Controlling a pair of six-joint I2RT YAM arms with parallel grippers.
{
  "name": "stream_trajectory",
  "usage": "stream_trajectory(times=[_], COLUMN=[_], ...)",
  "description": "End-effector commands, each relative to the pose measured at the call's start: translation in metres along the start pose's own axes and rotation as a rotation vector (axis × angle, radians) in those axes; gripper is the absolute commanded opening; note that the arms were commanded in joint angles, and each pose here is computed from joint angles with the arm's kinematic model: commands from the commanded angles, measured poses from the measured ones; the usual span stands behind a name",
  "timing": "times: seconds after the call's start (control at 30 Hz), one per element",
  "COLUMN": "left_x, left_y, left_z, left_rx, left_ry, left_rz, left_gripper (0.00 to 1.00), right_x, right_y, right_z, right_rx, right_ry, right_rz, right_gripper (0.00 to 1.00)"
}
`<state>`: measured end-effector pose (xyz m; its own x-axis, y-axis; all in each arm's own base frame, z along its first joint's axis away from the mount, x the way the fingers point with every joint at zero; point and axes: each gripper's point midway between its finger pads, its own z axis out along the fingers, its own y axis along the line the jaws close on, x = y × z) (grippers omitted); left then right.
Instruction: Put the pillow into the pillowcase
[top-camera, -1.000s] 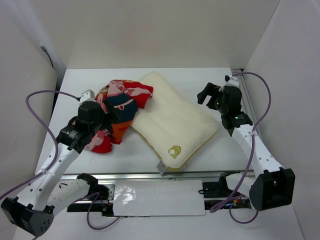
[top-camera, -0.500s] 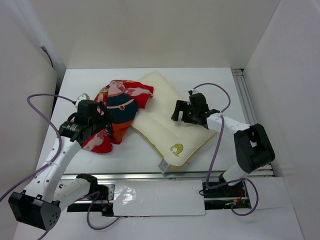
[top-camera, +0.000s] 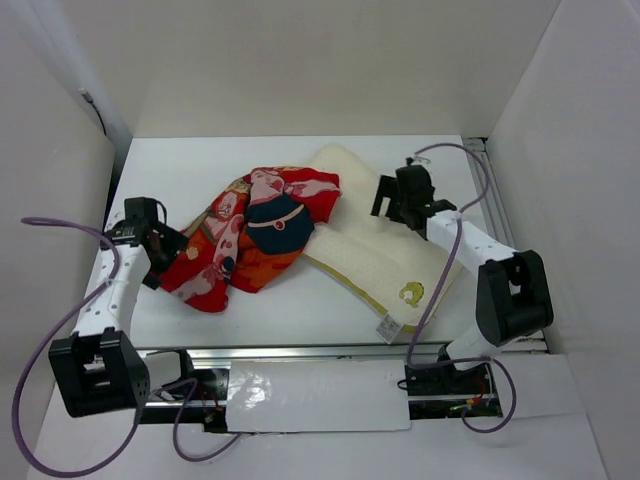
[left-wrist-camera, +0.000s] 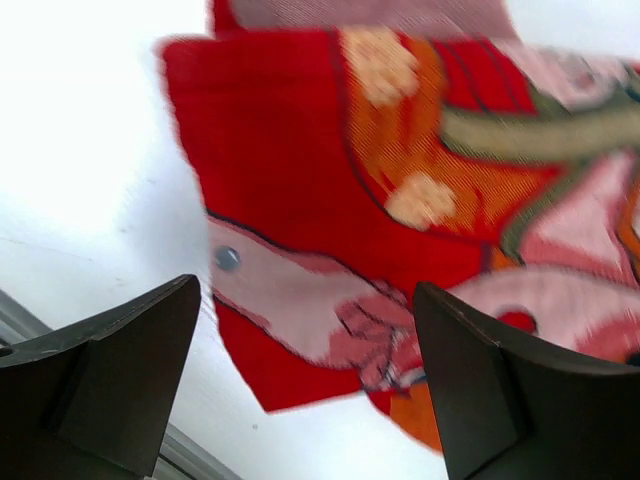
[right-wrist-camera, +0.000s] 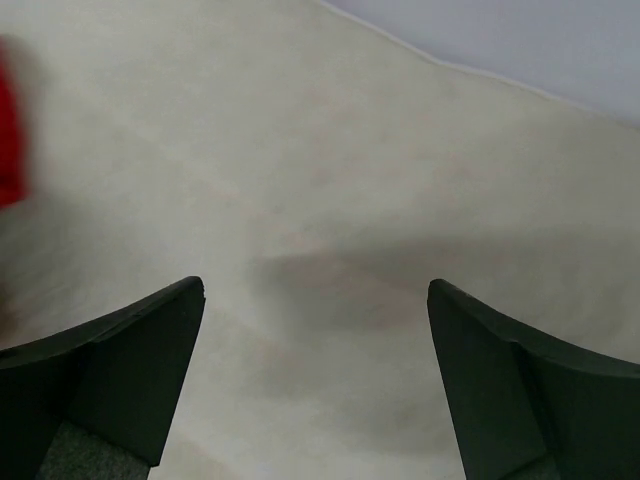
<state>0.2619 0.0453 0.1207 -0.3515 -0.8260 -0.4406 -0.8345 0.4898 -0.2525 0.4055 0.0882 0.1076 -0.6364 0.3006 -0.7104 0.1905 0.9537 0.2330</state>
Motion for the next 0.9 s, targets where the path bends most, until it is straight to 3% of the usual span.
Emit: stream_trajectory(times=[0.0,0.1,0.3,0.43,0.5,0.53,0.6,0.63,0.67,0.7,0.73,0.77,0.87], left_x=[-0.017,-0.026,-0.013,-0.003,-0.008,-0.004,-0.006,-0.006,-0.006,-0.008,-0.016,-0.021,-0.058], left_y=[0.023,0.037,0.04,0.035,0.027,0.026,0.025,0.02,0.021,0.015,0.009,0.005,-0.018], left_z=[0.01,0.023,0.063,0.088,0.093,0.095,0.098,0.099,0.099,0.099,0.095,0.092,0.064], left_rx=[-0.099,-0.153,-0.145,-0.146,-0.128,-0.131,-0.131,-0.114,-0.113,-0.105,-0.093,-0.085,-0.037], left_ry=[-0.021,-0.008,0.074,0.127,0.127,0.137,0.138,0.129,0.13,0.127,0.116,0.109,0.028], left_rz=[-0.113,-0.182,-0.178,-0.137,-0.131,-0.12,-0.109,-0.086,-0.075,-0.068,-0.059,-0.051,-0.053], left_gripper=[1.0,1.0,1.0,0.97,0.92,0.86,0.78,0.74,0.42,0.06,0.0,0.0,0.0], right_x=[-0.061,-0.085,-0.06,-0.027,-0.019,-0.011,-0.006,0.001,0.004,0.004,0.0,-0.008,-0.058], right_y=[0.077,0.132,0.208,0.218,0.215,0.21,0.213,0.211,0.212,0.212,0.218,0.219,0.229], right_z=[-0.047,-0.065,-0.048,-0.026,-0.017,-0.014,-0.013,-0.012,-0.011,-0.011,-0.012,-0.013,-0.033], right_rx=[-0.104,-0.198,-0.298,-0.275,-0.254,-0.245,-0.271,-0.278,-0.287,-0.287,-0.304,-0.291,-0.257], right_ry=[-0.201,-0.252,-0.174,-0.068,-0.045,-0.027,-0.013,0.005,0.01,0.01,0.005,-0.019,-0.154], right_rz=[-0.214,-0.272,-0.438,-0.499,-0.501,-0.508,-0.5,-0.506,-0.506,-0.506,-0.503,-0.496,-0.468], right_gripper=[0.99,0.99,0.98,0.92,0.92,0.89,0.78,0.66,0.35,0.16,0.05,0.0,0.0])
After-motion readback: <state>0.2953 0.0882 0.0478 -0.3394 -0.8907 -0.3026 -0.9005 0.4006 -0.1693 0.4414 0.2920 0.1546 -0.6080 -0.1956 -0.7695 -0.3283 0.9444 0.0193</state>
